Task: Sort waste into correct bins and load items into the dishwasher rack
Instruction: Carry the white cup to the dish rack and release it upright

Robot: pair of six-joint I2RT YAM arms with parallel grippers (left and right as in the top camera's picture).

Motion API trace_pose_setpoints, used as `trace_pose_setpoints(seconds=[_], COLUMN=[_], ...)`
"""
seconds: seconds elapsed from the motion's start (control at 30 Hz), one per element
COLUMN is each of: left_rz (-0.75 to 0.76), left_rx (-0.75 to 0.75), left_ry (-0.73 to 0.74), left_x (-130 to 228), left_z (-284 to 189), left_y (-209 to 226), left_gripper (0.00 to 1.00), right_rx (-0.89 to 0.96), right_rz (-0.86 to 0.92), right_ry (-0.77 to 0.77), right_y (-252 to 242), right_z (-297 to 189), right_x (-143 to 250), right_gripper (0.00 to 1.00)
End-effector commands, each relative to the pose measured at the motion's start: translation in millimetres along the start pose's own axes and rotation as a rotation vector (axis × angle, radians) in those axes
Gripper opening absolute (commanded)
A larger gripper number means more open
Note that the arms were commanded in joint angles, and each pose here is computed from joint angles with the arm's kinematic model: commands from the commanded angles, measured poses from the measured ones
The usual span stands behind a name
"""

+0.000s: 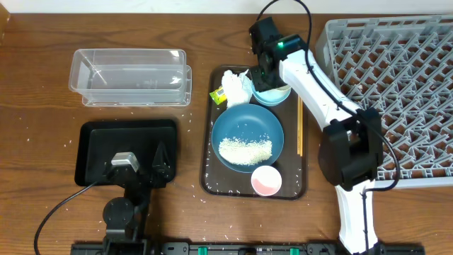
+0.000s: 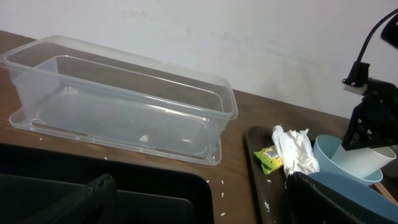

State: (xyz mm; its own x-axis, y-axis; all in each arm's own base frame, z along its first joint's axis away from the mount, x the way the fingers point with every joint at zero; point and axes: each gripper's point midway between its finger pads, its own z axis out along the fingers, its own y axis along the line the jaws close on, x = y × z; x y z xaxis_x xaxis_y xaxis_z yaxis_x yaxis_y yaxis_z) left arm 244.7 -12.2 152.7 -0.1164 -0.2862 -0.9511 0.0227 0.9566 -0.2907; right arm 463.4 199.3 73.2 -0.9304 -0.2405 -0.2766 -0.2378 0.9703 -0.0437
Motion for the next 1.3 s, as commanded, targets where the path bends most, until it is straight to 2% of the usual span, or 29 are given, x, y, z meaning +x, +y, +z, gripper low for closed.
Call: trace_pose_setpoints(seconds=[0.0,0.33,0.47,0.73,0.93,1.1,1.27], left_rz=[0.017,0.017,0.017,0.017,0.017,0.017,0.017], left_rx=[0.002,0.002,0.002,0.002,0.002,0.002,0.002], left_ry=[0.047,0.047,0.047,0.047,0.047,0.047,0.047], left_x=[15,15,15,15,15,15,15], left_z=[1,1,1,1,1,1,1], left_y=[2,2,2,2,2,2,2], left_gripper=[0.90,0.90,0.90,0.89,0.89,0.89,0.89], right_rx=[0.013,0.072,0.072,0.048,0.031,0.057,0.105], right_rz=[-0.019,-0.024,-0.022,0.023,0.077,0.191,0.317], right_ry=[0.010,0.013,0.007,-0.095,-0.244,-0.379,-0.444], right_y=[10,1,0,-3,-26,-86,-166], right_z=[6,5,-1,-49,-117,-177,-205], right_x=[4,6,5,-12,-29,-39,-34], right_gripper=[0.34,0.13,0.01,0.01,0.01,0.01,0.01])
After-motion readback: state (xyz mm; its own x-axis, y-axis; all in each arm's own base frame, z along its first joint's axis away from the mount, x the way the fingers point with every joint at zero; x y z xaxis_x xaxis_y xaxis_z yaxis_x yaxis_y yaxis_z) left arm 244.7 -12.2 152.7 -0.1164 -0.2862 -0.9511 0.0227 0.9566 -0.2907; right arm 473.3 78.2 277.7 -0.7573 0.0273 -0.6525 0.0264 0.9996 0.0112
